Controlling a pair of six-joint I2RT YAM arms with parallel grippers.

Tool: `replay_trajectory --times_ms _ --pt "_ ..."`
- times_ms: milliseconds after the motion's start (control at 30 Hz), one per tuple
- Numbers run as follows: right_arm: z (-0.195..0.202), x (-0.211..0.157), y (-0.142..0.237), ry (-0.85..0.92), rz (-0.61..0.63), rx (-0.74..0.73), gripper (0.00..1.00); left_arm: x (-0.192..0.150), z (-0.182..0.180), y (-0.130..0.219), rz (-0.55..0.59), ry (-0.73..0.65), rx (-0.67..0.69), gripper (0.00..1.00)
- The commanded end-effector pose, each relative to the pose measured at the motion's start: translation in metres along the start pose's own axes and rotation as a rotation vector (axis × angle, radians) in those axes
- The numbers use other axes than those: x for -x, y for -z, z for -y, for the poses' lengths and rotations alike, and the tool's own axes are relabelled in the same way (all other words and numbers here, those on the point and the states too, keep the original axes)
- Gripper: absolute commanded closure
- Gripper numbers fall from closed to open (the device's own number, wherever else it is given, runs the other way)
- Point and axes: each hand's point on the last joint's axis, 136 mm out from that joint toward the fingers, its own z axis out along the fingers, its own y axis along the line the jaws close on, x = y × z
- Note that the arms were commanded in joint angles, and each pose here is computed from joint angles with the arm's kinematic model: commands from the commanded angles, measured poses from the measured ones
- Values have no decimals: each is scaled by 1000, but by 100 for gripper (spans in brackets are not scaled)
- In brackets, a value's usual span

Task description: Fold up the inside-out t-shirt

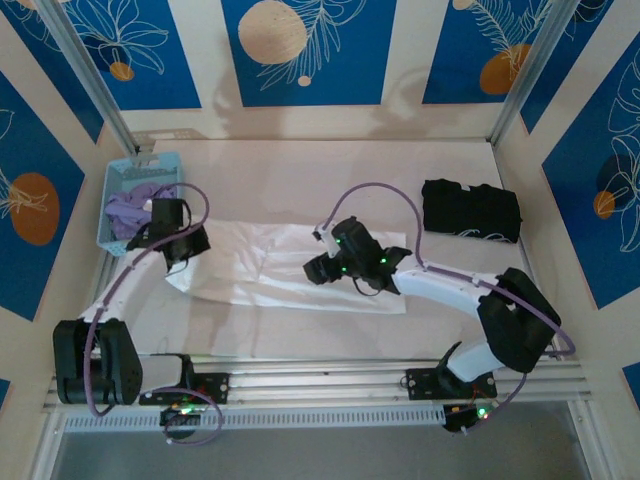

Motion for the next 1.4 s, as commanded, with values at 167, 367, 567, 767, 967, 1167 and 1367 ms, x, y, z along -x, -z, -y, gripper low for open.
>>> replay_trajectory --times_ms 167,367,567,767,967,1167,1367 --pt "20 -7 22 -60 8 -10 30 41 -21 42 4 -87 183 100" --pt "47 -9 33 -128 13 -69 30 31 68 51 -22 -172 -8 100" --pt "76 -9 54 -207 41 -132 30 -25 194 42 -102 -230 -268 95" --pt "125 -12 83 -375 78 -277 29 -113 338 26 -318 -312 -552 64" --pt "141 -6 85 -492 124 -253 28 -127 353 45 -356 -368 -648 40" --pt "100 20 37 -439 78 -5 26 -106 245 36 -200 -365 -427 25" --pt "75 41 -16 -349 21 124 28 -134 233 28 -232 -292 -543 28"
